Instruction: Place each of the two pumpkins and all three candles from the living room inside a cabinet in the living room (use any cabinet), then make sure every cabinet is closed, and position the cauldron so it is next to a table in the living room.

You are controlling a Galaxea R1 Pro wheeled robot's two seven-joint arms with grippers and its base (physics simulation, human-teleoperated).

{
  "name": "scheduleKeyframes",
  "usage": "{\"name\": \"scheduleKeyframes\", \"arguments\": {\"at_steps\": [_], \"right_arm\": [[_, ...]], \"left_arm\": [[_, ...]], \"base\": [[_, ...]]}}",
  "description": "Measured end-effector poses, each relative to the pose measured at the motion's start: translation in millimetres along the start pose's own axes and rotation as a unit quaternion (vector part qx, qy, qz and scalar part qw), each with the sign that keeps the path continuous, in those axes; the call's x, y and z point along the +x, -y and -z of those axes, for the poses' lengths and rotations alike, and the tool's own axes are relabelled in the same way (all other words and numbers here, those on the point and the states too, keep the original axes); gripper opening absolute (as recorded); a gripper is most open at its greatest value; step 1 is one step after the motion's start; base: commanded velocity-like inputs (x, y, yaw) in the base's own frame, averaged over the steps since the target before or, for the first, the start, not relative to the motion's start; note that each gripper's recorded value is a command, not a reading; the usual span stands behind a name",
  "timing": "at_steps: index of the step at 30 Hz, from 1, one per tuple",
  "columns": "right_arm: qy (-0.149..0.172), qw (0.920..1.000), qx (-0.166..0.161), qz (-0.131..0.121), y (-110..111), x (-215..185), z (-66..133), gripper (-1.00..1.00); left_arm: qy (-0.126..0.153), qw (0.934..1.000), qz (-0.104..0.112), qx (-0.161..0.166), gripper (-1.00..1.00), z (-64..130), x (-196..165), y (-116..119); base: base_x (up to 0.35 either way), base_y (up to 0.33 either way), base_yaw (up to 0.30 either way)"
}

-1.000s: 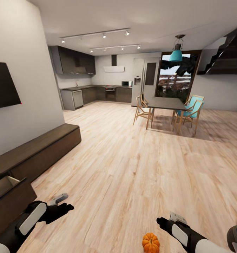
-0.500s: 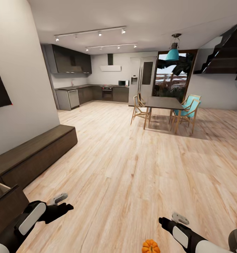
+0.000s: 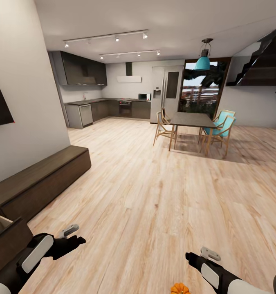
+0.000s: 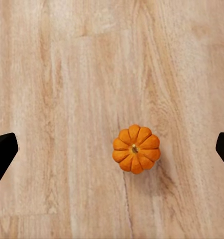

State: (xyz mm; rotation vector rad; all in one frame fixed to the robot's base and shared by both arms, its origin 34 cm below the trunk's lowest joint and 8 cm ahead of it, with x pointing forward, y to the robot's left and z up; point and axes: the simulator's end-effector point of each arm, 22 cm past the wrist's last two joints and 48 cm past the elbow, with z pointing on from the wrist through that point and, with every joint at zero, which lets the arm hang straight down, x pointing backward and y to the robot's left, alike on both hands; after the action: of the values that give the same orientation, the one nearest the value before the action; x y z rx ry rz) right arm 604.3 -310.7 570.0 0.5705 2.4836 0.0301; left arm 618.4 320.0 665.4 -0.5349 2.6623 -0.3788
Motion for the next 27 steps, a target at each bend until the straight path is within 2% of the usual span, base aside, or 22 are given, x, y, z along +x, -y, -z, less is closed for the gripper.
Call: {"name": "scheduleKeyframes", "arguments": {"at_steps": [10, 20, 24, 27], "right_arm": [[0.001, 1.0000, -0.002, -0.005, -0.8, -0.6, 0.0, 1.00], [0.005, 0.9999, 0.000, -0.010, 2.0, -2.9, -0.1, 1.00], [0.003, 0.9999, 0.000, -0.014, 2.5, -1.5, -0.2, 1.00], [-0.001, 0.9995, 0.000, -0.031, 4.0, 0.5, -0.3, 1.00]], "left_arm": [[0.001, 1.0000, 0.001, 0.001, 1.00, 0.2, -0.6, 0.6], [0.013, 0.9996, -0.004, 0.023, 1.00, 8.3, -11.5, 18.0], [0.000, 0.9994, 0.008, 0.034, 1.00, 14.6, -12.6, 19.1], [-0.003, 0.9985, 0.021, 0.050, 1.00, 26.7, -22.6, 23.1]], "base": [[0.000, 0.026, -0.197], [0.000, 0.000, -0.028], [0.000, 0.000, -0.001], [0.000, 0.000, 0.000]]}}
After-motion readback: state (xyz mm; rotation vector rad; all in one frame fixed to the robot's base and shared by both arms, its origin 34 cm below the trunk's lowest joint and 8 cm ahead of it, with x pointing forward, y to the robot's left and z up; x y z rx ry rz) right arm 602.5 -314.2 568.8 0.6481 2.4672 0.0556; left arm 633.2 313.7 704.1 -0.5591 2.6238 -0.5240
